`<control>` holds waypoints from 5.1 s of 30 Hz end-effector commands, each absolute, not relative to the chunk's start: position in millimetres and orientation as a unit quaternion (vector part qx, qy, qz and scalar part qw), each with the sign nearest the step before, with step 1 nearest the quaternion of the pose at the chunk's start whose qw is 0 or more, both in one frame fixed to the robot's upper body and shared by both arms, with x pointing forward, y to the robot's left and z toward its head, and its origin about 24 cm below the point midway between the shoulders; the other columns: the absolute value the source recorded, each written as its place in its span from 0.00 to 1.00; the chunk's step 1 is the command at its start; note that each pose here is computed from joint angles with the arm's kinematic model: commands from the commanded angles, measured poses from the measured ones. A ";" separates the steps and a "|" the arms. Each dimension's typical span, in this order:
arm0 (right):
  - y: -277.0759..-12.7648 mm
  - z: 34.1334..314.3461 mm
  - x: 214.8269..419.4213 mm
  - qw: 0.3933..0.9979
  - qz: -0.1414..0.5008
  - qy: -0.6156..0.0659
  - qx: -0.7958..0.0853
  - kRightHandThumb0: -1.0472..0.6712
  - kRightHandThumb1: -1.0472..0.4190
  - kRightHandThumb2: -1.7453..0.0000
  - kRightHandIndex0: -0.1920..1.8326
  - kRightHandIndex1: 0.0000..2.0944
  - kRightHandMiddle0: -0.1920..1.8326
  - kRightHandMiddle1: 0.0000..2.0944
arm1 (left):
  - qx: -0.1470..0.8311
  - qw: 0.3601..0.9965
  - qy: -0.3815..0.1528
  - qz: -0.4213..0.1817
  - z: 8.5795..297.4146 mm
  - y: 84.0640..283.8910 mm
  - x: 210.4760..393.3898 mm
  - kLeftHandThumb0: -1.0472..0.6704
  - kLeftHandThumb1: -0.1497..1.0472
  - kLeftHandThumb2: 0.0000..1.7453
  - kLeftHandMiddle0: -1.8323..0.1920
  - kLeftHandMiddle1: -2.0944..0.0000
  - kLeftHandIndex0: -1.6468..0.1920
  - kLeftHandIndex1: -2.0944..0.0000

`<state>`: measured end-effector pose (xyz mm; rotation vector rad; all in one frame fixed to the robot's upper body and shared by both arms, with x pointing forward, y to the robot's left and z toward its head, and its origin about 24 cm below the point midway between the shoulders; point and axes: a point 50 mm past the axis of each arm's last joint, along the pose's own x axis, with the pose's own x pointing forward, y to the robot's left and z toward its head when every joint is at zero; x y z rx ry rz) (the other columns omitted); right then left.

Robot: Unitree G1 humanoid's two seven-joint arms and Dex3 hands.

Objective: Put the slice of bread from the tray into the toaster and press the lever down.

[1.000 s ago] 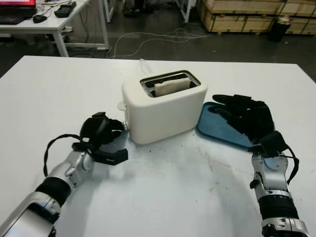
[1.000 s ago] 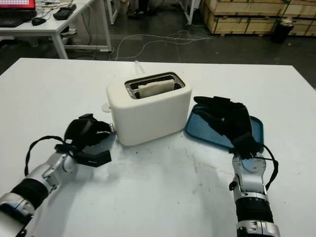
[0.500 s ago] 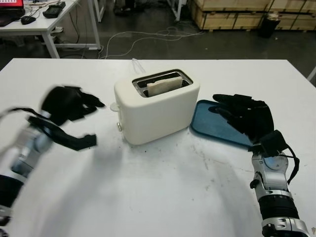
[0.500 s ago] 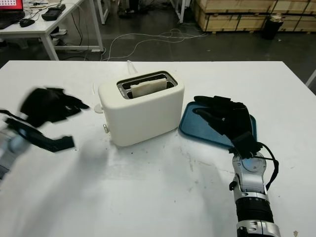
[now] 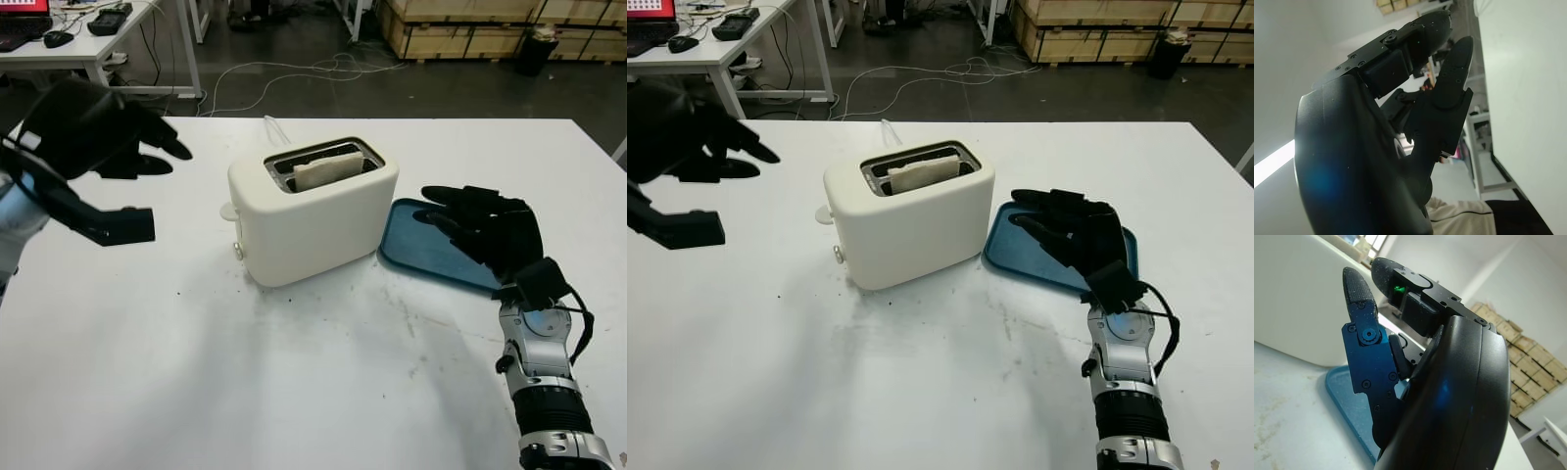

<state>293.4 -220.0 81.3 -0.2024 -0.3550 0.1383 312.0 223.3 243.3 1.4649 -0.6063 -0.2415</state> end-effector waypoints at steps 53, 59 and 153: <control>-220.2 83.4 292.5 0.977 0.070 -0.175 -0.104 0.30 0.10 1.00 0.66 0.06 0.63 0.00 | 0.668 0.660 -0.228 -0.257 171.1 194.9 326.6 0.44 0.74 0.00 0.44 0.27 0.18 1.00; -219.9 82.0 292.4 0.977 0.072 -0.171 -0.106 0.29 0.10 1.00 0.66 0.06 0.63 0.00 | 0.673 0.659 -0.237 -0.239 175.6 196.6 328.5 0.47 0.72 0.00 0.43 0.31 0.18 1.00; -219.8 76.7 290.6 0.975 0.090 -0.163 -0.121 0.27 0.11 1.00 0.67 0.06 0.63 0.00 | 0.557 0.781 -0.179 -0.218 95.6 191.0 319.0 0.48 0.80 0.00 0.50 0.23 0.22 1.00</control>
